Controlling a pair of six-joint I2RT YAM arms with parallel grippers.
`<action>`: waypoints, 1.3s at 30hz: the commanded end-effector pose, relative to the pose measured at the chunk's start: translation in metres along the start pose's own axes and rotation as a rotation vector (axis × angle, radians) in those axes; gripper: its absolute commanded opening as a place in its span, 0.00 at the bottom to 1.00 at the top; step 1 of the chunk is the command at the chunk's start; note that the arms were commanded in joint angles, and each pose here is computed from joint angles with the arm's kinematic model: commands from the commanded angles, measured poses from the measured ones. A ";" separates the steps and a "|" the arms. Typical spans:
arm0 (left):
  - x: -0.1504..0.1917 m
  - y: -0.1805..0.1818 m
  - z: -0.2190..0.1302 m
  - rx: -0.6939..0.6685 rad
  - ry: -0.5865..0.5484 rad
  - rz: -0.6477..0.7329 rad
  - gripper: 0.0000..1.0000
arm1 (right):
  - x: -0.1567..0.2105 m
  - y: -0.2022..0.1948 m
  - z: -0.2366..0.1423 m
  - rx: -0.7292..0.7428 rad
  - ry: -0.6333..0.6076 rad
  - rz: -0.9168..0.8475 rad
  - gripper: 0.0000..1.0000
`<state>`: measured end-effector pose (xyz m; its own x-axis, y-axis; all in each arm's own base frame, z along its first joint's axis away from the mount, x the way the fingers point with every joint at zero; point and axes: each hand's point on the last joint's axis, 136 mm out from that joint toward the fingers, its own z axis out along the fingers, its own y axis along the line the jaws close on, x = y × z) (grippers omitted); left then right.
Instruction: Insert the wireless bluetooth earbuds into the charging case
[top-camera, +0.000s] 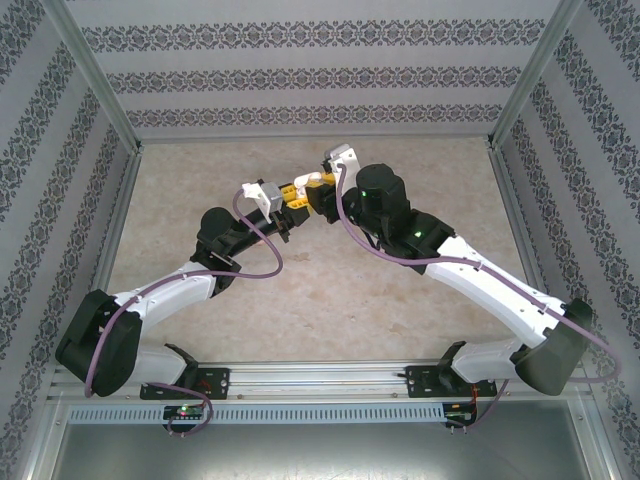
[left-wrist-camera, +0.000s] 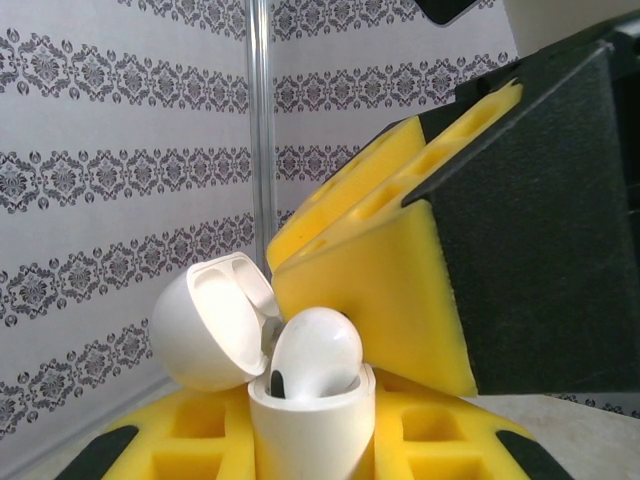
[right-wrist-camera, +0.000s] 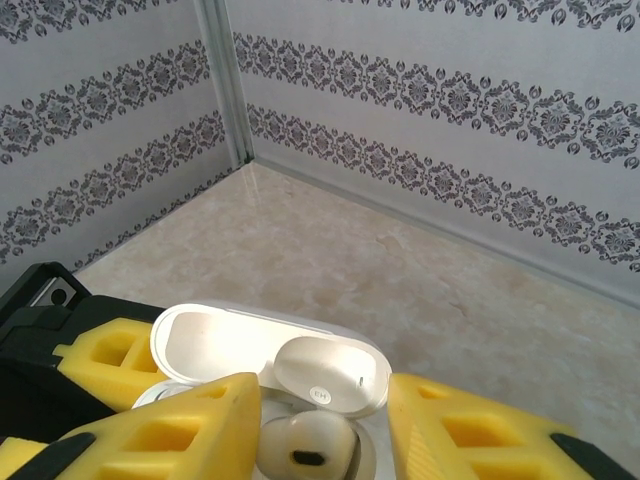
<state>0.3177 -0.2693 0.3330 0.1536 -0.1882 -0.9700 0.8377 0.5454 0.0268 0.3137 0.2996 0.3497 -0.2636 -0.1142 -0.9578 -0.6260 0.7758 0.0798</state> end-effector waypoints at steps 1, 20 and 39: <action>-0.037 -0.003 0.003 0.010 -0.117 0.061 0.00 | 0.047 0.023 -0.001 -0.097 0.151 0.003 0.42; -0.034 -0.002 0.006 0.009 -0.109 0.055 0.00 | 0.043 0.021 -0.014 -0.091 0.136 0.025 0.53; -0.026 0.000 0.004 0.000 -0.089 0.061 0.00 | 0.019 0.004 -0.039 -0.061 0.072 0.078 0.60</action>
<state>0.3195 -0.2716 0.3277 0.1524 -0.1758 -0.9726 0.8387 0.5436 0.0331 0.2843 0.2850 0.3389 -0.3376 -0.1141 -0.9343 -0.6438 0.7522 0.1408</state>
